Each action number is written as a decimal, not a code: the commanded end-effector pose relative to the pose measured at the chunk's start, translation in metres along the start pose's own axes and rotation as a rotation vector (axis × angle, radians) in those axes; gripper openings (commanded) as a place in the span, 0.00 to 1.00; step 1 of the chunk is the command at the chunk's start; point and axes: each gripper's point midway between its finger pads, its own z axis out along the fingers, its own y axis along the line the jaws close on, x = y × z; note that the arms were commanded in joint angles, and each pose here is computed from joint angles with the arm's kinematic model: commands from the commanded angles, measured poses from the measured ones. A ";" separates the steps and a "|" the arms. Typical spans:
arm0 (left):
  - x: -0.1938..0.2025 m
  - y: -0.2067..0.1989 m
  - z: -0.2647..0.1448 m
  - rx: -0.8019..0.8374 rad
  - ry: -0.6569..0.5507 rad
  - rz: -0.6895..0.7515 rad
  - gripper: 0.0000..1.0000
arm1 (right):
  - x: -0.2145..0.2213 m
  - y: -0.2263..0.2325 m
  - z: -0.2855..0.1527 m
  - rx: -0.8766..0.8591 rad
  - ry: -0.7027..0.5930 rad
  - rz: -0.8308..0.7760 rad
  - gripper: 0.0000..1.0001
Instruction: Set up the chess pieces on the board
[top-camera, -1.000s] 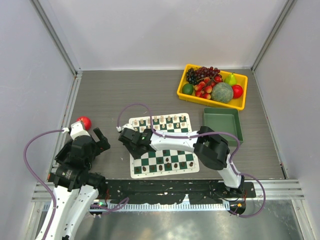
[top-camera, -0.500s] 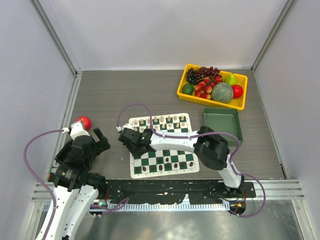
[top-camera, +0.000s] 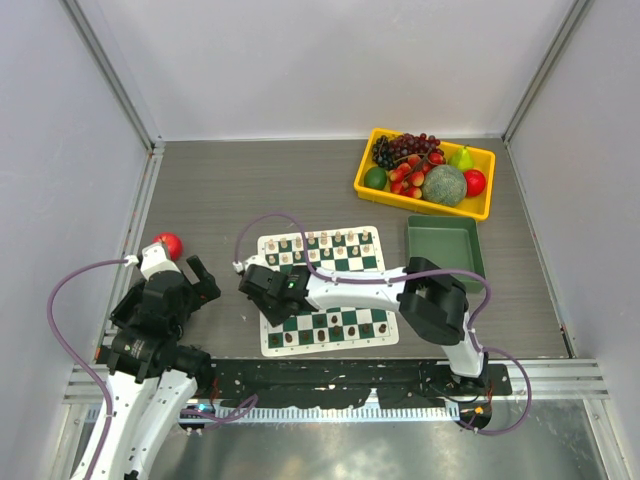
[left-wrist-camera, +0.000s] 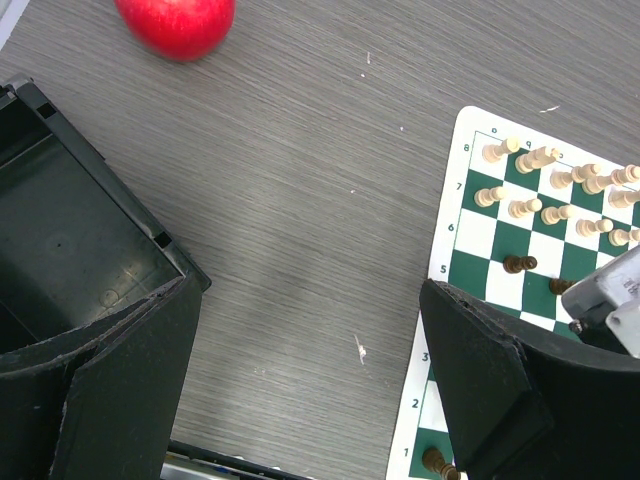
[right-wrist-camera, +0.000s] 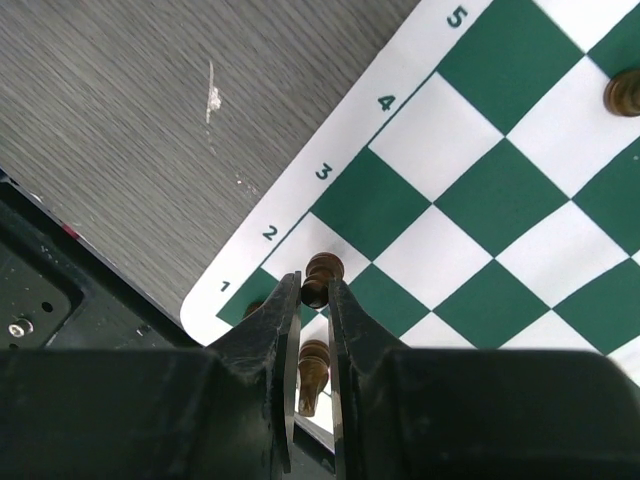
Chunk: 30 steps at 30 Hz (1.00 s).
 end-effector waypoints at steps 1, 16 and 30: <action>-0.005 -0.002 0.001 0.004 -0.022 -0.011 0.99 | -0.013 0.012 -0.018 -0.047 -0.052 0.020 0.15; -0.005 -0.002 0.001 0.005 -0.020 -0.010 0.99 | -0.007 0.017 -0.002 -0.064 -0.032 0.024 0.17; -0.004 -0.002 0.001 0.003 -0.018 -0.009 0.99 | 0.004 0.016 0.007 -0.066 0.000 0.022 0.18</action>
